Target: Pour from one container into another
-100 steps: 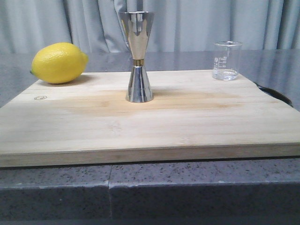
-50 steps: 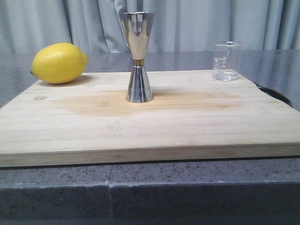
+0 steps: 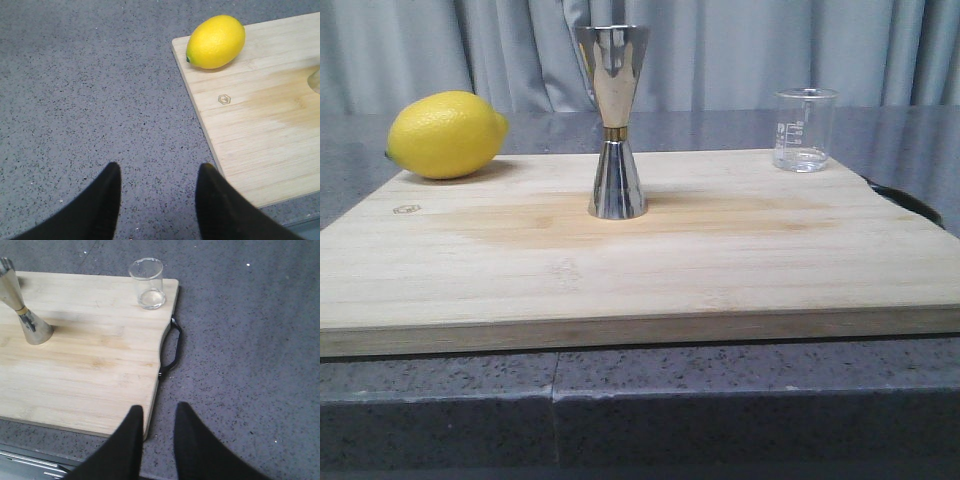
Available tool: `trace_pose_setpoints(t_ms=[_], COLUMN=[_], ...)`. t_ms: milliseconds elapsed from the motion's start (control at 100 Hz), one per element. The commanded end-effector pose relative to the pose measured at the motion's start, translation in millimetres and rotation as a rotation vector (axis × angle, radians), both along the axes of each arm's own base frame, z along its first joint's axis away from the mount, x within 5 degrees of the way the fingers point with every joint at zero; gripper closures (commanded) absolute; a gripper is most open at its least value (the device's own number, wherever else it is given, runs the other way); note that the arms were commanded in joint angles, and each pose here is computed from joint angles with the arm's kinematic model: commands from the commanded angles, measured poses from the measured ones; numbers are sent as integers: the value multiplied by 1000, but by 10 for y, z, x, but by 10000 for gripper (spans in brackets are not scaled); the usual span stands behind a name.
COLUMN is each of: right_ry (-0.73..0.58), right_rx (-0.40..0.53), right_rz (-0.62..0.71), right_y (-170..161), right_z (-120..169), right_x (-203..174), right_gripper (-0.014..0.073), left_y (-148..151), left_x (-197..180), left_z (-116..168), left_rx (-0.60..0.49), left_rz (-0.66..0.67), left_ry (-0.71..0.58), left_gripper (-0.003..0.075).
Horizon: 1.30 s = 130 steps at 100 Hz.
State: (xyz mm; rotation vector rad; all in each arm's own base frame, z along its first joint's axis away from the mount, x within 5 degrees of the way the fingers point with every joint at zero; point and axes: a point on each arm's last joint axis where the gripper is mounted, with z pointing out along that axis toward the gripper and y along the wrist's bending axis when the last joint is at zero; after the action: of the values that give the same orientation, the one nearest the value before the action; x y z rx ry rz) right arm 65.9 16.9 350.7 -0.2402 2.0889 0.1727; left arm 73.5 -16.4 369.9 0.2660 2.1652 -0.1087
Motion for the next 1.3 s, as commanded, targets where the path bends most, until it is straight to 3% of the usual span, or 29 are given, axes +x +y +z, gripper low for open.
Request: trace_pose_setpoints(t_ms=[0, 210, 900, 1090, 1290], right_ry=[-85, -98, -98, -98, -98], right_rx=[13, 11, 11, 11, 11], right_rz=[-5, -6, -6, -6, -6], right_y=[-2, -4, -4, -4, -4], right_z=[128, 137, 137, 137, 137], right_x=[23, 28, 28, 28, 28], right_gripper=[633, 666, 666, 666, 666], left_y=[-5, -6, 13, 65, 111], left_x=[24, 27, 6, -84, -199], left_z=[118, 125, 92, -85, -606], left_rx=[-28, -31, -24, -26, -65], left_rz=[3, 2, 12, 46, 121], left_ry=[-88, -95, -105, -326, -560], left_gripper=[546, 741, 739, 739, 739])
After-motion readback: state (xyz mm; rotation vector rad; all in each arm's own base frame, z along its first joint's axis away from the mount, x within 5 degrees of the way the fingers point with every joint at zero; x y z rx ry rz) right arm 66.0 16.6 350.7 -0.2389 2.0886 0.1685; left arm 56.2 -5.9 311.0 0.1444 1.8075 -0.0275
